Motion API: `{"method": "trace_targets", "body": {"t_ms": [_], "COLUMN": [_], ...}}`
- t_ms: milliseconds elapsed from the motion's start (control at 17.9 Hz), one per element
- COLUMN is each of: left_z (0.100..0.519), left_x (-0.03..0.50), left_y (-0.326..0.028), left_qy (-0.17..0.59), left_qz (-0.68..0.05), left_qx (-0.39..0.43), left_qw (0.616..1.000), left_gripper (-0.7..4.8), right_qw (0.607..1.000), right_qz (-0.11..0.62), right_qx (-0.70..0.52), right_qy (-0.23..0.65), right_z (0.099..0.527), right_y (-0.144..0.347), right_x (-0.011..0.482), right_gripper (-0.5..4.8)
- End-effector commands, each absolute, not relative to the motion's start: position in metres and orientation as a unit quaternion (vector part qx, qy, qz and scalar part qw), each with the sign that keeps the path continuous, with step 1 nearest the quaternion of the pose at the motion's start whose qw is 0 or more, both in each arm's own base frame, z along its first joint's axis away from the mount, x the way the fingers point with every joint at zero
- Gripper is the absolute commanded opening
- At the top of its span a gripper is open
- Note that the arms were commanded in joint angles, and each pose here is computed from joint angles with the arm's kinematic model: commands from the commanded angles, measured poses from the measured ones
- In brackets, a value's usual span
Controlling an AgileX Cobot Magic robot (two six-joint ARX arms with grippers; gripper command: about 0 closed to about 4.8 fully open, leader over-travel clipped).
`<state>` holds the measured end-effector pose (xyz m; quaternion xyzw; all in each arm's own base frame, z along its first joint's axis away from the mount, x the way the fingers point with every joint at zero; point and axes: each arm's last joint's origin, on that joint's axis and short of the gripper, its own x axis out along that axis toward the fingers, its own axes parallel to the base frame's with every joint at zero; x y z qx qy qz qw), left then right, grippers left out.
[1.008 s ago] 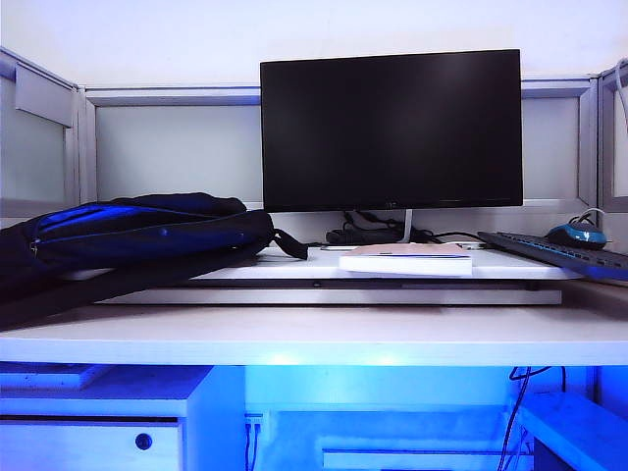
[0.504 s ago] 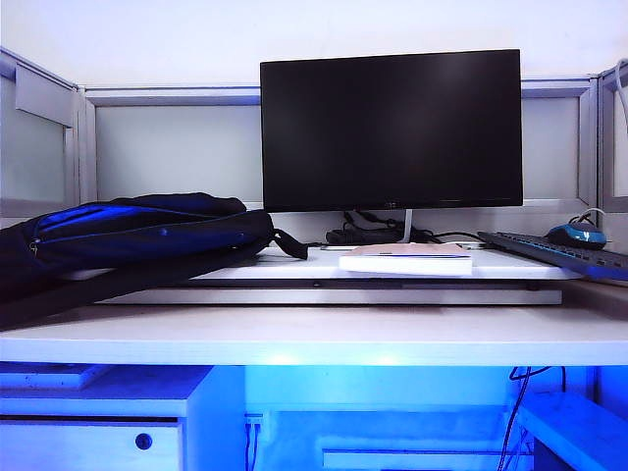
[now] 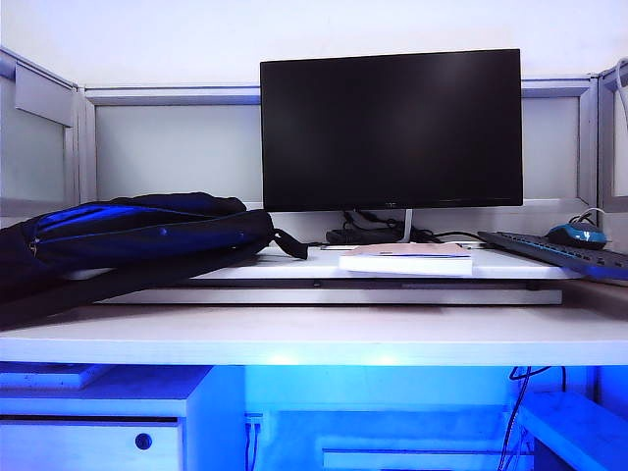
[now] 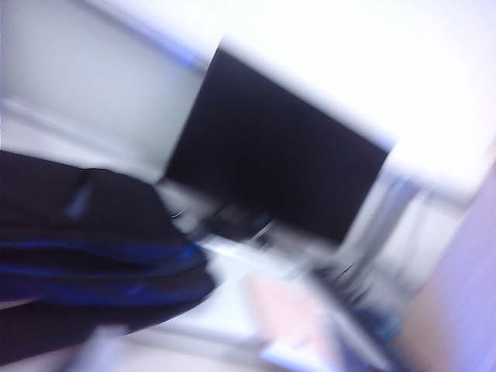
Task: Pick up the book on the desk and put it into the open backpack.
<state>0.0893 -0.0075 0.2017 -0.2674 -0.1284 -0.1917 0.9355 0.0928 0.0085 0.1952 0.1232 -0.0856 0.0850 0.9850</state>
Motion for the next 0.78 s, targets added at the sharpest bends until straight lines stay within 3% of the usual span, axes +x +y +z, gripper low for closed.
{"method": "trace_targets", "body": {"t_ms": [56, 112, 392, 560, 616, 784], "left_z": [0.223, 0.234, 0.294, 0.335, 0.346, 0.384], "left_x": [0.082, 0.078, 0.058, 0.065, 0.070, 0.102], "left_y": [-0.008, -0.007, -0.005, -0.008, -0.009, -0.010], "left_qy": [-0.143, -0.155, -0.219, -0.173, -0.162, -0.137], "left_qz": [-0.222, -0.227, -0.233, -0.296, -0.314, -0.338], "left_qx": [-0.364, -0.381, -0.442, -0.515, -0.517, -0.504], "left_qw": [0.893, 0.883, 0.838, 0.785, 0.780, 0.783], "left_gripper": [4.79, 4.79, 4.79, 4.79, 4.79, 4.79], "right_qw": [0.972, 0.968, 0.950, 0.937, 0.934, 0.920], "right_qz": [0.115, 0.121, 0.143, 0.154, 0.160, 0.189], "right_qx": [0.166, 0.181, 0.206, 0.244, 0.254, 0.302], "right_qy": [-0.119, -0.126, -0.187, -0.196, -0.194, -0.162], "right_z": [0.216, 0.224, 0.273, 0.306, 0.316, 0.352], "right_y": [0.009, 0.009, 0.008, 0.008, 0.008, 0.011], "right_x": [0.087, 0.084, 0.065, 0.062, 0.063, 0.080], "right_gripper": [0.87, 1.27, 1.87, 3.15, 3.36, 3.39]}}
